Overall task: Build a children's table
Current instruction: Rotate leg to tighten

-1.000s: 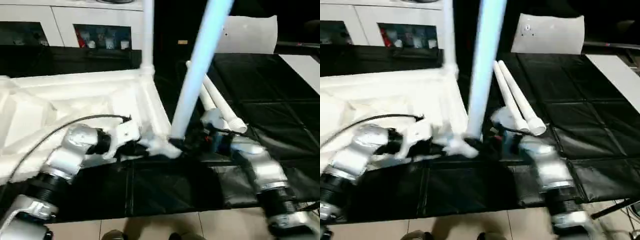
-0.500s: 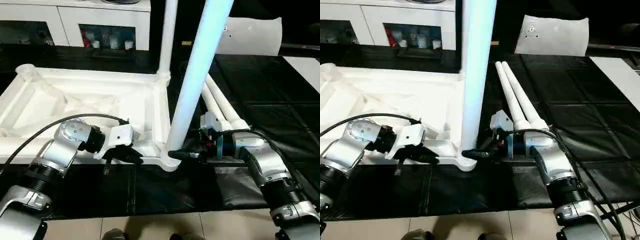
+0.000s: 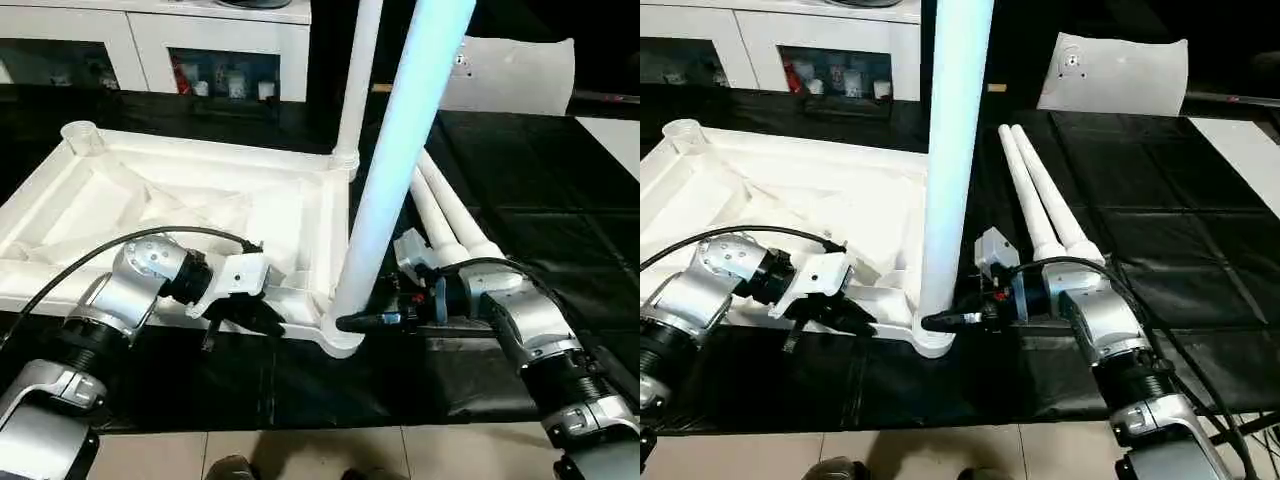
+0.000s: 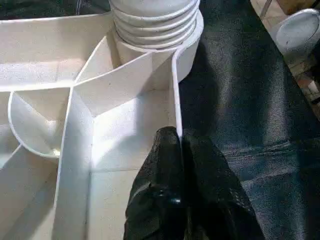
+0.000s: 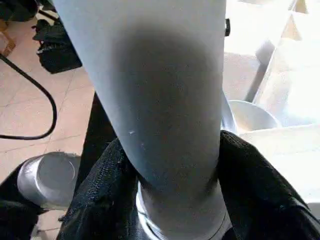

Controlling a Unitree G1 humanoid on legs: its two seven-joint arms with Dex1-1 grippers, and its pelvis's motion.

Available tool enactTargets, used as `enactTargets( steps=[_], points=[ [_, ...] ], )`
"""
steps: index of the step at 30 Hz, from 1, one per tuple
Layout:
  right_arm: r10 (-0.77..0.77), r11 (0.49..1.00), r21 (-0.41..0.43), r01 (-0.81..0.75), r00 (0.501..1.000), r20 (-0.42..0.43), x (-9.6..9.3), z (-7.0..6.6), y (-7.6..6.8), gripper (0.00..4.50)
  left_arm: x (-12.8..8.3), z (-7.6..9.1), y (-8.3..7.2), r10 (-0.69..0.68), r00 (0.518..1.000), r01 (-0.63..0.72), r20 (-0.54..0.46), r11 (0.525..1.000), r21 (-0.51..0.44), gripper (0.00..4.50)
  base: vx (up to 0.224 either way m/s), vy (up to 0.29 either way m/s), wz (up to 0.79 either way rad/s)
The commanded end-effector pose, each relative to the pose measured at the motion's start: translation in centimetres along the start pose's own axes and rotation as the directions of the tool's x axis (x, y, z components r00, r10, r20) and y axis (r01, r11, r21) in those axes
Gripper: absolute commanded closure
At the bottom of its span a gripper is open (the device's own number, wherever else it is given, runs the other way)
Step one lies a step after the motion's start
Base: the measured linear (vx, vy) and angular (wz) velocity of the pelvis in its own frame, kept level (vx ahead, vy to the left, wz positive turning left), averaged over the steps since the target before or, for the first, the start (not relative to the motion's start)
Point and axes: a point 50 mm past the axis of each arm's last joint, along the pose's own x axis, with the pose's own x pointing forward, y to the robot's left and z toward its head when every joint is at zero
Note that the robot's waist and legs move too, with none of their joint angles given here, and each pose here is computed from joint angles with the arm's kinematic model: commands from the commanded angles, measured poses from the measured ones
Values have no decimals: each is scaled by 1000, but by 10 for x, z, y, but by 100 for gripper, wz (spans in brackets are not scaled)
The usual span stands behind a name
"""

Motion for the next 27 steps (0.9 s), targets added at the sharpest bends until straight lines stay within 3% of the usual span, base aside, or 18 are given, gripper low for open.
enactTargets(
  steps=[1,5,7,8,12,14,15,16,17,18,19,20,23,25,27],
  points=[
    [24,999,25,-25,999,33,2,1,4,248,11,-4,-4,-73,996,73,-42,997,-15,450,0,0,0],
    [-55,995,89,46,994,99,14,0,7,249,14,-2,6,74,997,-74,-11,993,-91,450,0,0,0],
    [-220,969,141,202,967,129,29,-5,5,249,22,5,14,220,974,-208,51,963,-173,450,0,0,0],
    [-231,967,145,212,964,130,30,-6,5,249,22,6,15,228,972,-215,54,960,-179,450,0,0,0],
    [-464,874,224,431,877,123,64,-8,-4,249,39,23,26,426,899,-375,104,870,-320,450,0,0,0],
    [-469,871,227,435,875,123,65,-8,-4,249,39,24,26,430,897,-379,104,868,-322,450,0,0,0],
    [-507,847,248,469,854,119,72,-7,-6,250,43,27,27,459,882,-400,104,849,-346,450,0,0,0],
    [-596,782,297,547,797,101,86,-3,-13,250,51,33,33,541,836,-468,90,790,-396,450,0,0,0],
    [-612,769,306,562,785,96,89,-2,-14,251,52,34,34,556,827,-480,86,777,-407,450,0,0,0],
    [-657,727,332,601,749,82,98,2,-17,251,56,38,38,602,796,-519,70,736,-434,450,0,0,0],
    [-704,676,357,645,708,54,110,8,-22,251,60,46,45,674,737,-575,49,664,-478,450,0,0,0],
    [-715,663,360,656,698,44,114,10,-23,251,61,48,47,692,721,-588,43,643,-491,450,0,0,0],
    [-716,667,358,654,696,62,120,16,-25,251,62,54,51,707,706,-604,36,627,-492,450,0,0,0],
    [-724,662,363,655,685,85,118,18,-26,195,59,54,52,709,705,-618,22,629,-472,450,0,0,0],
    [-736,651,362,667,671,88,110,15,-28,172,55,50,50,695,719,-621,8,648,-441,450,0,0,0]
  ],
)
